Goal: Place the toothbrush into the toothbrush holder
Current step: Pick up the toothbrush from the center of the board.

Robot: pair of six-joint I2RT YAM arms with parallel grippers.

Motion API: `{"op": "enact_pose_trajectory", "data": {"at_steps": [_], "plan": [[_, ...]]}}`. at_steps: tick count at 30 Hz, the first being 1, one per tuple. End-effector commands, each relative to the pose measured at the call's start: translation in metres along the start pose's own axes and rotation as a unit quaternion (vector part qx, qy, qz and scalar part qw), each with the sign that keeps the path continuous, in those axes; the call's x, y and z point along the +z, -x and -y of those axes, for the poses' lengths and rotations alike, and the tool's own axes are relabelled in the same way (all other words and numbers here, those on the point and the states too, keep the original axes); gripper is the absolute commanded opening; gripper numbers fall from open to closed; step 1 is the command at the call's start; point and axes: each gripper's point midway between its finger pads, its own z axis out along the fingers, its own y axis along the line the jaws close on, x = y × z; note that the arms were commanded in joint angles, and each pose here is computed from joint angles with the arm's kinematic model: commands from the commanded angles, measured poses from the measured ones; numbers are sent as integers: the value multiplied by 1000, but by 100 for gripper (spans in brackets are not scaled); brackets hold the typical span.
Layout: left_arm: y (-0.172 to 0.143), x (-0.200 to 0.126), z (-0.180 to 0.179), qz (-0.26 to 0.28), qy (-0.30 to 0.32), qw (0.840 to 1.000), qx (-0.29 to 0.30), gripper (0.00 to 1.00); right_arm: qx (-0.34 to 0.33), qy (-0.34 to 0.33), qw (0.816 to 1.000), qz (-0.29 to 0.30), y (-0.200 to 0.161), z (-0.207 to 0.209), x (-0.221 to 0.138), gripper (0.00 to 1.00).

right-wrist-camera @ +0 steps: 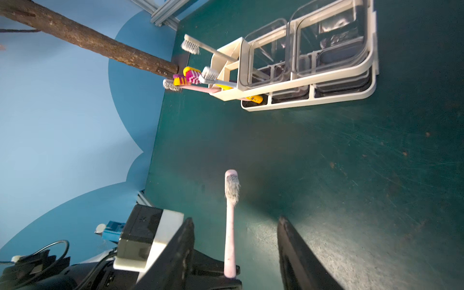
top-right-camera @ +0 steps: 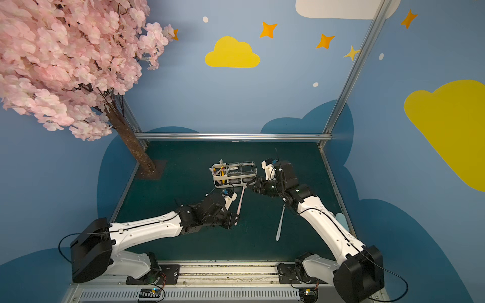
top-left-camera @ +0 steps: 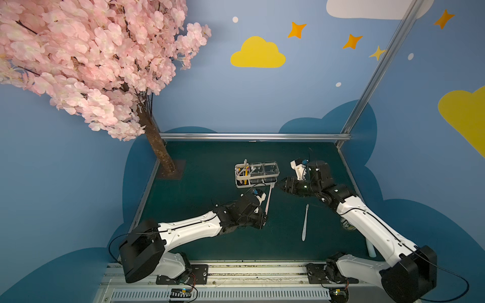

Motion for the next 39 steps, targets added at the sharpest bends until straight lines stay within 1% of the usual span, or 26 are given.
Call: {"op": "enact_pose_trajectory", "data": {"at_steps": [1, 5, 9, 12, 16, 30, 35, 36, 39], "plan": [[-7, -6, -8, -19, 27, 999, 33, 2, 13, 20, 999, -44, -8, -3, 10, 53], [-13, -8, -10, -30, 37, 997, 53, 2, 18, 27, 997, -71, -11, -4, 19, 50], [-19, -8, -11, -36, 41, 996, 63, 2, 19, 42, 995, -83, -14, -6, 26, 48], [-22, -9, -9, -36, 31, 997, 65, 2, 20, 43, 995, -86, -15, -3, 31, 46], [-23, -9, -9, -37, 35, 996, 70, 2, 19, 52, 994, -91, -16, -4, 33, 35], [-24, -11, -9, -33, 33, 996, 75, 2, 24, 62, 993, -101, -19, -5, 38, 19], [-23, -13, -10, -30, 38, 996, 77, 2, 23, 64, 993, -100, -19, -6, 37, 11], [-22, -13, -11, -30, 41, 996, 77, 3, 24, 64, 993, -100, -19, -6, 37, 10], [-21, -13, -13, -28, 47, 996, 75, 11, 23, 64, 993, -99, -18, -6, 37, 5]]}}
